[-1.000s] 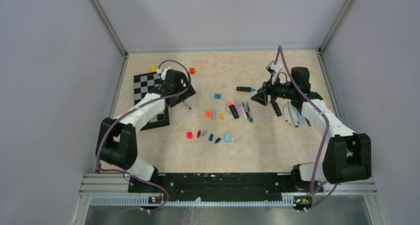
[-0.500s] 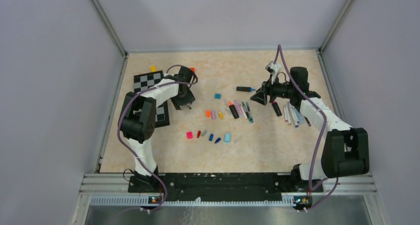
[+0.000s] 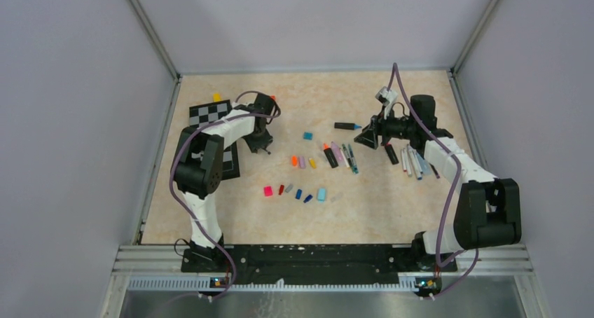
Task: Open the pen caps
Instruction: Pick up the pen from the center of the board.
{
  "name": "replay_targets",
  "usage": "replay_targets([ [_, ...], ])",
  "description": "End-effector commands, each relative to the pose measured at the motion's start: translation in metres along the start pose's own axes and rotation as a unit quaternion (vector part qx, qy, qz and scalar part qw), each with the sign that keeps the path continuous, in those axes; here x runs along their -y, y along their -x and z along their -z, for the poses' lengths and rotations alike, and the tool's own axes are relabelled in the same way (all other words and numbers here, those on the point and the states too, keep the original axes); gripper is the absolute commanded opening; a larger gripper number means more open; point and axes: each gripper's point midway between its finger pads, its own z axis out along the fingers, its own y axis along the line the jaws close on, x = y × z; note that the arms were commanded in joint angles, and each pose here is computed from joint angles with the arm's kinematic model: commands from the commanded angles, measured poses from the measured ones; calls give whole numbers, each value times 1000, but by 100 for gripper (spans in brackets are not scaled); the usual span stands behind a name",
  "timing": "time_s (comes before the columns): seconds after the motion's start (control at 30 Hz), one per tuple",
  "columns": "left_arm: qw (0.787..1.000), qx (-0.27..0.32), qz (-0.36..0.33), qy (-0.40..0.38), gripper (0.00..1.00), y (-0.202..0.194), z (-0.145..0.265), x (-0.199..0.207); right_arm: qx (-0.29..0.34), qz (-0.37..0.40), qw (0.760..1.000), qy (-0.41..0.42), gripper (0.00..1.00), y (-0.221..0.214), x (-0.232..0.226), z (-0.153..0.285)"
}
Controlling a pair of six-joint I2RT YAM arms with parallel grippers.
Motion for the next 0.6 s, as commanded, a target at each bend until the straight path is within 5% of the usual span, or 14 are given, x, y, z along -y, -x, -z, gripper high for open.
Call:
replay_targets([
  [0.0,1000,10,5,12,42,8,-1,1,12,18,1000,4,55,9,3,2],
  [0.3,1000,1,-1,27,26,1,-8,-5,15,16,1000,3,55,11,4,5],
  [0.57,999,-3,7,40,22,-7,-5,-18,17,15,1000,1,55,11,5,7],
])
